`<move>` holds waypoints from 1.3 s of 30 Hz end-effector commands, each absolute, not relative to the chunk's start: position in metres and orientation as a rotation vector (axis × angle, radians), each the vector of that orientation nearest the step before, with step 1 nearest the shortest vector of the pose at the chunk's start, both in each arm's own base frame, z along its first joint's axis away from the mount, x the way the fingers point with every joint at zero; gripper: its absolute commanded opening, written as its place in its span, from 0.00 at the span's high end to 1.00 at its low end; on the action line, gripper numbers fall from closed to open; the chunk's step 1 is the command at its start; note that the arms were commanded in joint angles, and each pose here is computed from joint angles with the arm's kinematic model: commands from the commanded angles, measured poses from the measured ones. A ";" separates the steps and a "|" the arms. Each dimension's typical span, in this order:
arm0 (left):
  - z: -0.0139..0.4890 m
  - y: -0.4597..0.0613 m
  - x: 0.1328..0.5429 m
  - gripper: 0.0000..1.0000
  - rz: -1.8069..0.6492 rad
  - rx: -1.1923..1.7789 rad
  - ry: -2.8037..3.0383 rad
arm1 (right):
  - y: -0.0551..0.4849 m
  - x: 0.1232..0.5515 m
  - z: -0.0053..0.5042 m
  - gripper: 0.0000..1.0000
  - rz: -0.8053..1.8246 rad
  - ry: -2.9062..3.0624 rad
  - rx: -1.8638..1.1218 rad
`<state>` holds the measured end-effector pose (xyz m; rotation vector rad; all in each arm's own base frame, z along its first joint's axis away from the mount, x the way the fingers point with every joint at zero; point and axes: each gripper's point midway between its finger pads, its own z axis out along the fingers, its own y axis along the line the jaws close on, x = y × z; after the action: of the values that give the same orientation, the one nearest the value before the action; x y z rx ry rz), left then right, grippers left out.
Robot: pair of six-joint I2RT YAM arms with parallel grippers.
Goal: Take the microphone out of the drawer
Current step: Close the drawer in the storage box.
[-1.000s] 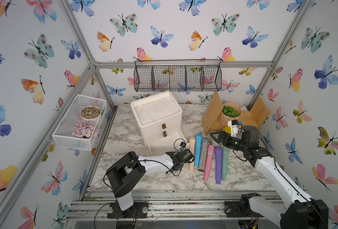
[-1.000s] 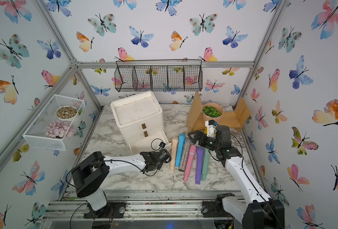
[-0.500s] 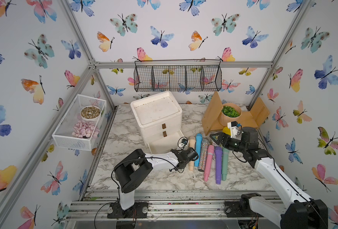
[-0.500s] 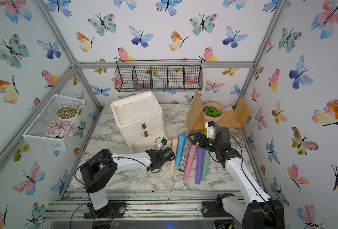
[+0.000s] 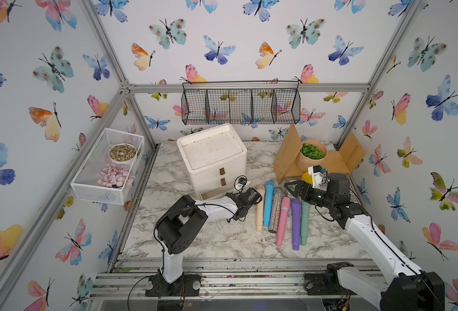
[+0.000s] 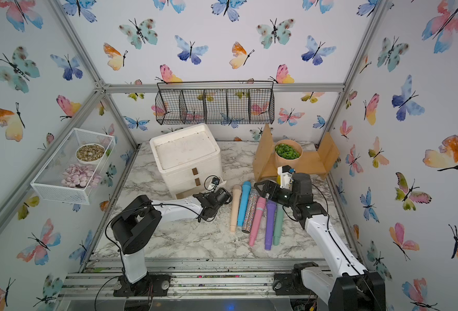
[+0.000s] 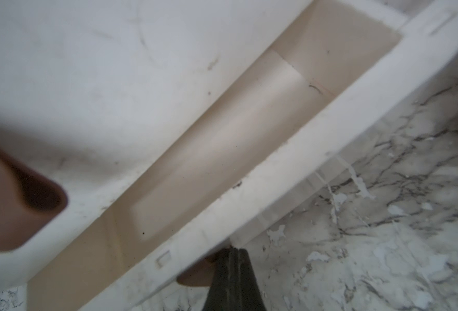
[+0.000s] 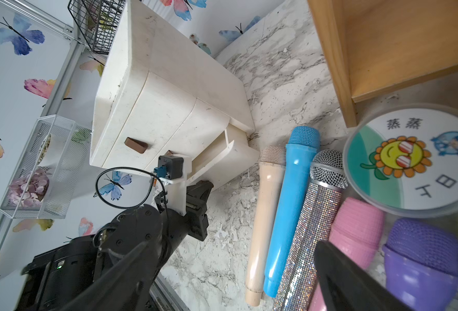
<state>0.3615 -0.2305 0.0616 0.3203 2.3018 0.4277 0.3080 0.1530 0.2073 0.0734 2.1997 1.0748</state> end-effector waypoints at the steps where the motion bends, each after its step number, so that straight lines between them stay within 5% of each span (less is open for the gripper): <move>1: 0.064 -0.214 0.382 1.00 0.516 0.287 2.263 | 0.152 0.307 0.213 0.02 1.066 2.181 0.062; 12: 0.062 -0.192 0.413 1.00 0.560 0.241 2.252 | 0.126 0.315 0.207 0.02 0.850 2.202 0.145; 27: 0.077 -0.194 0.388 0.99 0.359 0.246 2.309 | -0.016 0.307 0.163 0.01 -0.142 2.072 0.406; 31: 0.095 -0.198 0.359 0.86 0.165 0.269 2.340 | -0.026 0.305 0.158 0.01 -0.201 1.963 0.386; 36: 0.128 -0.196 0.317 0.48 -0.105 0.323 2.302 | -0.028 0.310 0.141 0.01 -0.254 1.924 0.324; 39: 0.147 -0.177 0.301 0.38 -0.134 0.292 2.256 | -0.026 0.318 0.133 0.01 -0.273 1.931 0.279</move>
<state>0.3200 -0.1826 0.1410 0.2758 2.2501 -0.0344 0.3036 -0.0197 0.1119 0.2968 2.0484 -0.2205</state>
